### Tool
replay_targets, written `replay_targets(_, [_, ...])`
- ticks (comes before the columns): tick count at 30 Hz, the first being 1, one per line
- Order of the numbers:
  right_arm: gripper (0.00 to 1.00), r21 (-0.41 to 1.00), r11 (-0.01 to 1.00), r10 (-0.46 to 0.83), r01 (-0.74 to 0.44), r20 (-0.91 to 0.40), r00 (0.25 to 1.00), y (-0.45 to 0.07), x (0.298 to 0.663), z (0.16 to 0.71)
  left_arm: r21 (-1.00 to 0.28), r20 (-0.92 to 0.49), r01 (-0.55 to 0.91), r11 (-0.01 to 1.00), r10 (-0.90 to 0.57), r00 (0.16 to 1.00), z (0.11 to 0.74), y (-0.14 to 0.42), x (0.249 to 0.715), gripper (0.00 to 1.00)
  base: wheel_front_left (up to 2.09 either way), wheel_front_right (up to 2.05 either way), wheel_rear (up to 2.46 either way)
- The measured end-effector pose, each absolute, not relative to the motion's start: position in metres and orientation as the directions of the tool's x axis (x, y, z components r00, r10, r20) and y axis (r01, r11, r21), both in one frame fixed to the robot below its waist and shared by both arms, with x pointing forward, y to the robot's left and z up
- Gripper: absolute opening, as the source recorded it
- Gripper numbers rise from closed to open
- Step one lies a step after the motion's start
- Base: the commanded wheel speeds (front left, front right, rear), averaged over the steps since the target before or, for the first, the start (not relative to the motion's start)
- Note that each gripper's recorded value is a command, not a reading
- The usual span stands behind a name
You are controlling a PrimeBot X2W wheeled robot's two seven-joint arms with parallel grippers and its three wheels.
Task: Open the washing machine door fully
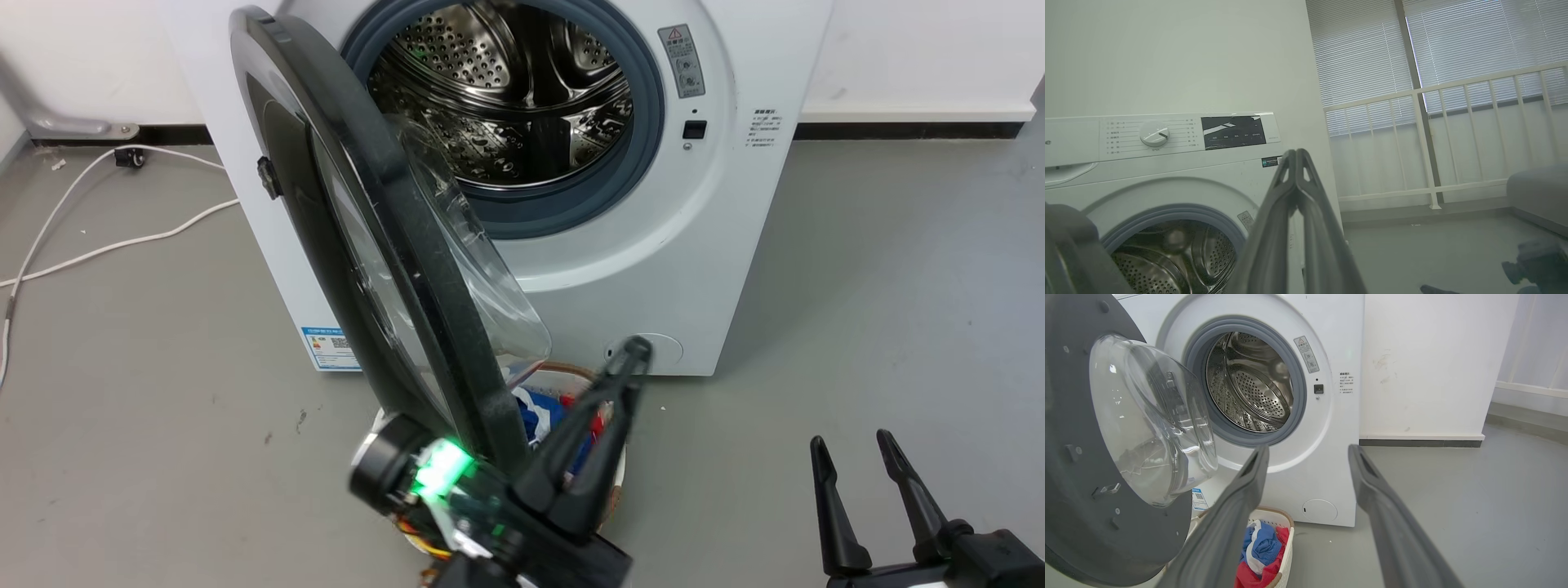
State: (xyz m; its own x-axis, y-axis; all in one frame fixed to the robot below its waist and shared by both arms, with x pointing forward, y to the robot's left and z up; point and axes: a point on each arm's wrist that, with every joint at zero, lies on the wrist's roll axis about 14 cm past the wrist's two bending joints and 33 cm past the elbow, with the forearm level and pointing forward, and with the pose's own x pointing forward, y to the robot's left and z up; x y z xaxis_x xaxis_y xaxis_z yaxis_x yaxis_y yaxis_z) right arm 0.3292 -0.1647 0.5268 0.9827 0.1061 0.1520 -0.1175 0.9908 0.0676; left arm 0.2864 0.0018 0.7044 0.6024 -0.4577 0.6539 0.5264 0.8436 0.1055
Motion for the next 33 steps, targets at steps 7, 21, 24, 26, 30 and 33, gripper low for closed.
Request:
replay_targets(7, [1.00, 0.072, 0.990, 0.114, -0.125, 0.149, 0.982, -0.162, 0.333, 0.526, 0.090, 0.596, 0.629, 0.772, -0.548, 0.588, 0.683, -0.028, 0.280, 0.00, 0.00, 0.00, 0.00])
replay_targets(21, [1.00, 0.078, 0.988, 0.122, -0.133, 0.132, 0.984, -0.159, 0.344, 0.521, 0.008, 0.460, 0.695, 0.719, -0.620, 0.636, 0.633, -0.051, 0.286, 0.00, 0.00, 0.00, 0.00])
replay_targets(24, [1.00, 0.076, 0.988, 0.121, -0.131, 0.124, 0.985, -0.159, 0.347, 0.518, -0.007, 0.428, 0.679, 0.734, -0.611, 0.666, 0.621, -0.047, 0.294, 0.00, 0.00, 0.00, 0.00])
replay_targets(26, [1.00, 0.076, 0.988, 0.121, -0.131, 0.126, 0.985, -0.159, 0.350, 0.519, -0.019, 0.406, 0.664, 0.747, -0.601, 0.688, 0.613, -0.044, 0.299, 0.00, 0.00, 0.00, 0.00])
replay_targets(30, [1.00, 0.077, 0.989, 0.119, -0.128, 0.112, 0.987, -0.160, 0.353, 0.514, -0.043, 0.362, 0.629, 0.776, -0.575, 0.734, 0.598, -0.034, 0.309, 0.00, 0.00, 0.00, 0.00])
replay_targets(33, [1.00, 0.076, 0.989, 0.119, -0.128, 0.104, 0.987, -0.160, 0.355, 0.512, -0.058, 0.326, 0.603, 0.796, -0.555, 0.765, 0.585, -0.026, 0.315, 0.00, 0.00, 0.00, 0.00])
